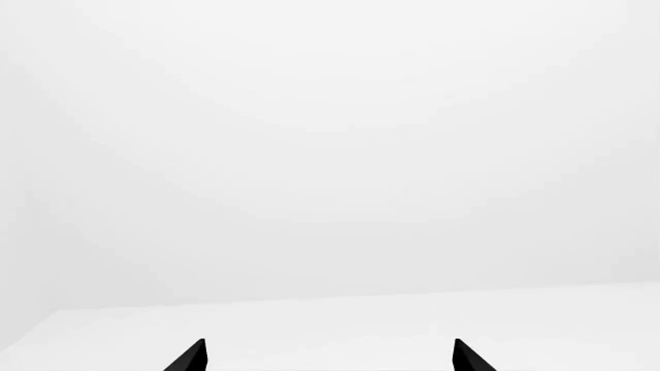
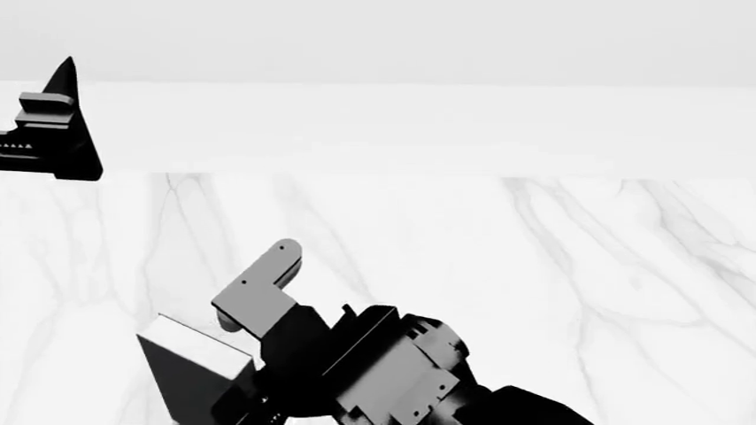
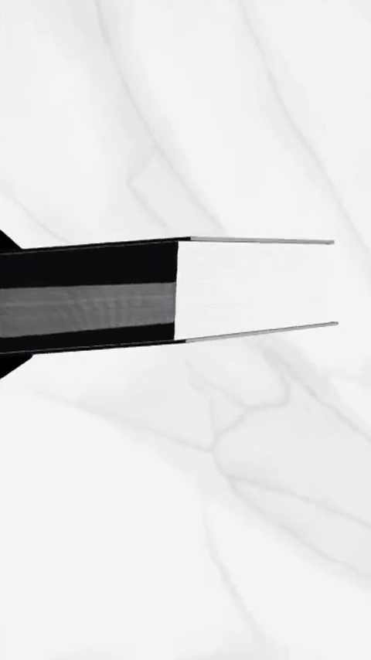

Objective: Pick up the book on the left and place it on top of the shelf.

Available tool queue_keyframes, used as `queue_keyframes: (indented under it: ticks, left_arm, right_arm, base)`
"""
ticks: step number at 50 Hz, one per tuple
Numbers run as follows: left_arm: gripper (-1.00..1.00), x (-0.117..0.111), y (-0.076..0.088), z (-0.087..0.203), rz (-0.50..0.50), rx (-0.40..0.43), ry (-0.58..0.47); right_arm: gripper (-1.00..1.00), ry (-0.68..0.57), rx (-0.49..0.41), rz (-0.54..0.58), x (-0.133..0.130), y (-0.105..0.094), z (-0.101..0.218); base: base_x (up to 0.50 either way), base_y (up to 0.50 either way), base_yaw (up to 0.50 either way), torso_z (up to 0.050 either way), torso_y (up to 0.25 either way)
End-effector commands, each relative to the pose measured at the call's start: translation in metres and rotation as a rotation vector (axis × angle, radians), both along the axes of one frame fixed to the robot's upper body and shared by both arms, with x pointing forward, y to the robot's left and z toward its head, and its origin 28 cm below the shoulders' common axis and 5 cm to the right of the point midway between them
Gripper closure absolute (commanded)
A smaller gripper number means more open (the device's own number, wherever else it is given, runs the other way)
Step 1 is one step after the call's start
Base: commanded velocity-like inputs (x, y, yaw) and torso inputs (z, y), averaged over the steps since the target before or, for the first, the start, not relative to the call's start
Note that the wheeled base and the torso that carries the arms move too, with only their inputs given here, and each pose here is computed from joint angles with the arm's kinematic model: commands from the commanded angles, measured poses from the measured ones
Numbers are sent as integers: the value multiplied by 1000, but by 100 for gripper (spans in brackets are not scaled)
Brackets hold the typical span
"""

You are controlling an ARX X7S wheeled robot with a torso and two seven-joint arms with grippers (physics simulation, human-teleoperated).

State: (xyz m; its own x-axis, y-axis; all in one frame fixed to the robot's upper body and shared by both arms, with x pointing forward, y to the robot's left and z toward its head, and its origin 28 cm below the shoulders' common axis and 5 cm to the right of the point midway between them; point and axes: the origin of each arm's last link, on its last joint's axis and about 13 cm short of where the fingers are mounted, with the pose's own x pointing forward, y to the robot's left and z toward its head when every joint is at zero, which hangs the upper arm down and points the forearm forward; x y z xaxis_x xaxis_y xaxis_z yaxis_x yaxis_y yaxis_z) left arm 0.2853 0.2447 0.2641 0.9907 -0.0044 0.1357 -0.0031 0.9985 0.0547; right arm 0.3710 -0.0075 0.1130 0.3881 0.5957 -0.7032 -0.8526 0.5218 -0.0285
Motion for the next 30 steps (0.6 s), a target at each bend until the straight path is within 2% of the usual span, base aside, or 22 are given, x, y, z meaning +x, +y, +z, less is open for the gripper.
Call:
queue_keyframes:
  ticks: [1,4,10,13,17,18,19,20,23,26,28,30]
  left_arm:
    - [-100,-1,0,1,2,1,-1]
    - [-100,-2,0,2,2,1,-4]
    - [-100,-3,0,3,1,2,-7]
    - [-100,-3,0,4,2,2,-8]
    - [-100,-3,1,5,3,0,-12]
    - [-100,-3,1,5,2,0,-12]
    - [-100,-3,1,5,2,0,-12]
    - [-100,-3,1,5,2,1,-12]
    - [-100,-3,1,5,3,0,-13]
    - [-100,-3,2,4,2,0,-12]
    - [-100,-3,2,4,2,0,-12]
    - [-100,-3,2,4,2,-1,-12]
  right_arm:
    - [100,-87,69,-22,8,0,29]
    - [100,-139,123,-33,5,-6,58]
    - [100,-214,174,-62,-2,-19,93]
    - [100,-227,172,-68,-2,-21,95]
    - [100,-346,128,-134,-2,-34,118]
    - [100,-466,65,-165,-2,-38,123]
    - [100,-466,65,-165,-2,-38,123]
    - [100,-598,-13,-184,-1,-41,124]
    - [100,-804,-152,-215,-1,-47,131]
    - [100,-961,-274,-228,-2,-53,135]
    - [100,-1006,-319,-229,-3,-55,136]
    - [100,-1098,-412,-216,-4,-57,136]
  base:
    - [0,0,0,0,0]
    - [0,0,0,0,0]
    - [0,0,0,0,0]
    - [0,0,0,0,3]
    - [0,0,0,0,0]
    - [0,0,0,0,0]
    - [0,0,0,0,0]
    - [0,0,0,0,0]
    - [0,0,0,0,0]
    - [0,0,0,0,3]
    - [0,0,0,0,0]
    - [0,0,0,0,0]
